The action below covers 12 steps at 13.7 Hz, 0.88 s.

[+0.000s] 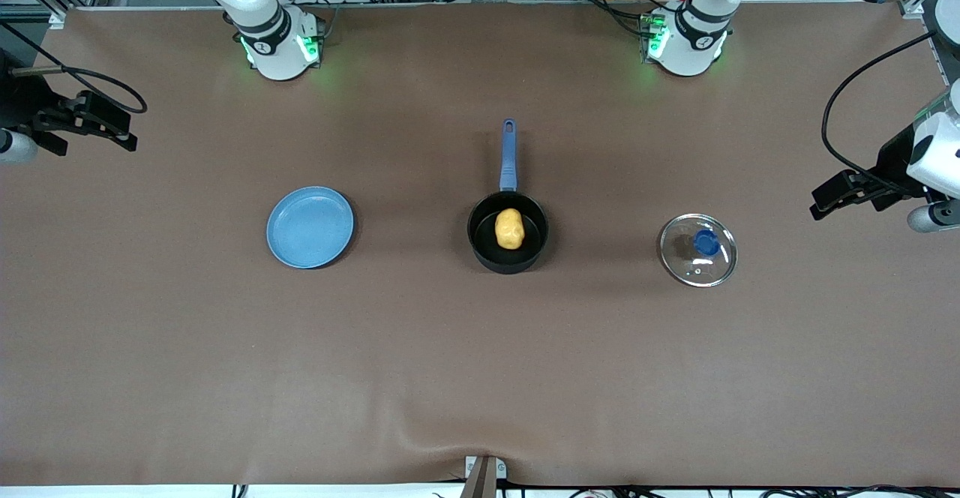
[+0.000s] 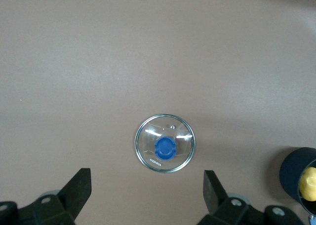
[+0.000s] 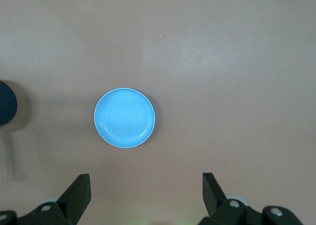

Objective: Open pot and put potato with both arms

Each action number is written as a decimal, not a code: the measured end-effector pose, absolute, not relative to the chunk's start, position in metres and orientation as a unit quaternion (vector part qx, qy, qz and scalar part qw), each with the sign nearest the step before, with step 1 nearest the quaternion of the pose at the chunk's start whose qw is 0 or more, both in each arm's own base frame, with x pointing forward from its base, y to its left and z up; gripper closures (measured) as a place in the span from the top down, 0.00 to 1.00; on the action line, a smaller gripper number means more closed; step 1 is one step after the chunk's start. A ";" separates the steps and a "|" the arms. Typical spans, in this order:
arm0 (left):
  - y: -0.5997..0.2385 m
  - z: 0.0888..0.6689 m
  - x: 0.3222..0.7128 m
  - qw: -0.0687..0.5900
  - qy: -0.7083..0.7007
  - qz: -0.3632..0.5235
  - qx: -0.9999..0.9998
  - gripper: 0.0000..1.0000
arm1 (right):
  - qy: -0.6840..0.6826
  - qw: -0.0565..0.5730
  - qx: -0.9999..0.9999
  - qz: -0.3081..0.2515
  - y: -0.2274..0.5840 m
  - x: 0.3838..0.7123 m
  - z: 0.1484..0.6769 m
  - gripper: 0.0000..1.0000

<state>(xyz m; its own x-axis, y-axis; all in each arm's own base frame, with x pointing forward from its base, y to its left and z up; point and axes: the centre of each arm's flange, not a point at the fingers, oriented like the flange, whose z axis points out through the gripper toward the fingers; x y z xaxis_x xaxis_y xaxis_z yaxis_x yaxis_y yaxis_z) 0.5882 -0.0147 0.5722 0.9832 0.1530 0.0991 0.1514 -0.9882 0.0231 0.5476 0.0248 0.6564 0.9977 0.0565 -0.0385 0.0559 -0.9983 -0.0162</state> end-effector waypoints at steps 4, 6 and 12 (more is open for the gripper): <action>-0.014 0.572 0.588 0.008 0.077 0.050 0.996 1.00 | -0.029 0.008 -0.999 0.020 0.025 0.547 0.656 1.00; -0.014 0.572 0.588 0.008 0.077 0.050 0.996 1.00 | -0.029 0.008 -0.999 0.021 0.026 0.547 0.656 1.00; -0.014 0.572 0.588 0.008 0.077 0.050 0.996 1.00 | -0.029 0.008 -0.999 0.023 0.026 0.547 0.656 1.00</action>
